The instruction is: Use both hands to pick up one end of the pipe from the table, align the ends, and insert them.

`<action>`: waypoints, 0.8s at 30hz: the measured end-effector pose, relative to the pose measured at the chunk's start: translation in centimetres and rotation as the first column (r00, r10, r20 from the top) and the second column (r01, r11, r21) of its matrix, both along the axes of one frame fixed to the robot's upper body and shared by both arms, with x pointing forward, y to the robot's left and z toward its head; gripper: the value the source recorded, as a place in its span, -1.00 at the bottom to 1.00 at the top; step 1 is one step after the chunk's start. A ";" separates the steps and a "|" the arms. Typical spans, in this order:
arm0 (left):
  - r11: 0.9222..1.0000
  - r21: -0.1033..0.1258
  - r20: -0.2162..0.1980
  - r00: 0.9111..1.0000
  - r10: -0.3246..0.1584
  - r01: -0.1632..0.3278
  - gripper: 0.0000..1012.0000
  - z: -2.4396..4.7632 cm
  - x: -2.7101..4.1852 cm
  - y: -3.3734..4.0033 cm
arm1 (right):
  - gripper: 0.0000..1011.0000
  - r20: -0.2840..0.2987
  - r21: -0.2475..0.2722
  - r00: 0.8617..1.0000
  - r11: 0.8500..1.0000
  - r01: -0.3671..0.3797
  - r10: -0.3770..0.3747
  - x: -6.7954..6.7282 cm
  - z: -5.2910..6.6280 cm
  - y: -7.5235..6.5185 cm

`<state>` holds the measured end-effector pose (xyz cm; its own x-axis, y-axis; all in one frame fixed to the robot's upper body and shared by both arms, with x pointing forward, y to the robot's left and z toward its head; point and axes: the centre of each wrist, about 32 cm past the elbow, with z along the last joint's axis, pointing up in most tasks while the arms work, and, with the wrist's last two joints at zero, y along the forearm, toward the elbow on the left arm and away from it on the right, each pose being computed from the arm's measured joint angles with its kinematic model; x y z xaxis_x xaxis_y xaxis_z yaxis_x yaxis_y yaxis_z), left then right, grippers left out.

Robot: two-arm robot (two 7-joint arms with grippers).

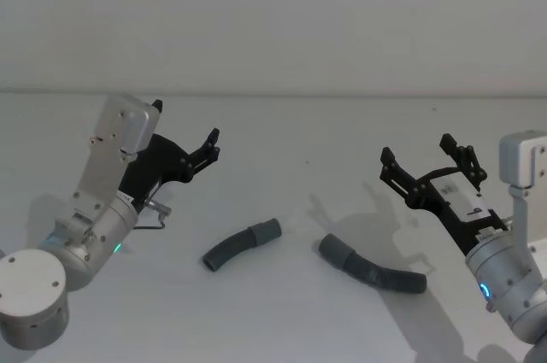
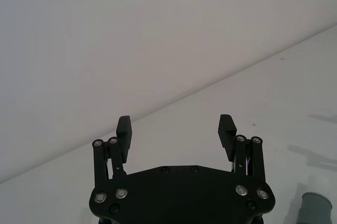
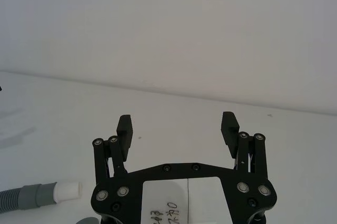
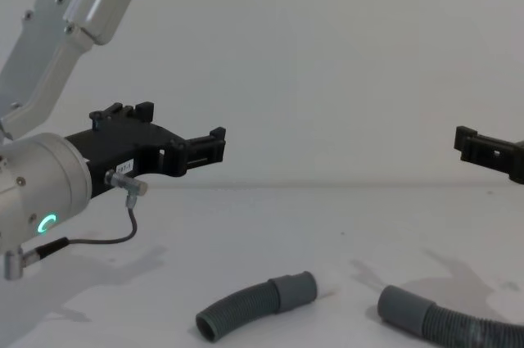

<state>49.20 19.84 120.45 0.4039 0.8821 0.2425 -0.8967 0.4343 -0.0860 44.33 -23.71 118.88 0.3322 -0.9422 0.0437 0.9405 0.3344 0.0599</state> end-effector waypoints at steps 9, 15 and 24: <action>1.000 0.000 0.000 1.000 0.000 0.000 0.98 0.00 0.00 0.00 | 0.98 0.000 0.001 1.000 1.000 0.000 0.000 0.0 0.0 0.0; 1.000 0.000 0.000 1.000 0.000 0.000 0.98 0.00 0.00 0.00 | 0.98 0.000 0.001 1.000 1.000 0.000 0.000 0.0 0.0 0.0; 1.000 0.000 0.000 1.000 0.000 0.000 0.98 0.00 0.00 0.00 | 0.98 0.000 0.001 1.000 1.000 0.000 0.000 0.0 0.0 0.0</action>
<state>49.20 19.84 120.45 0.4040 0.8820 0.2425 -0.8967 0.4343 -0.0860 44.33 -23.71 118.87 0.3326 -0.9421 0.0432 0.9404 0.3348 0.0603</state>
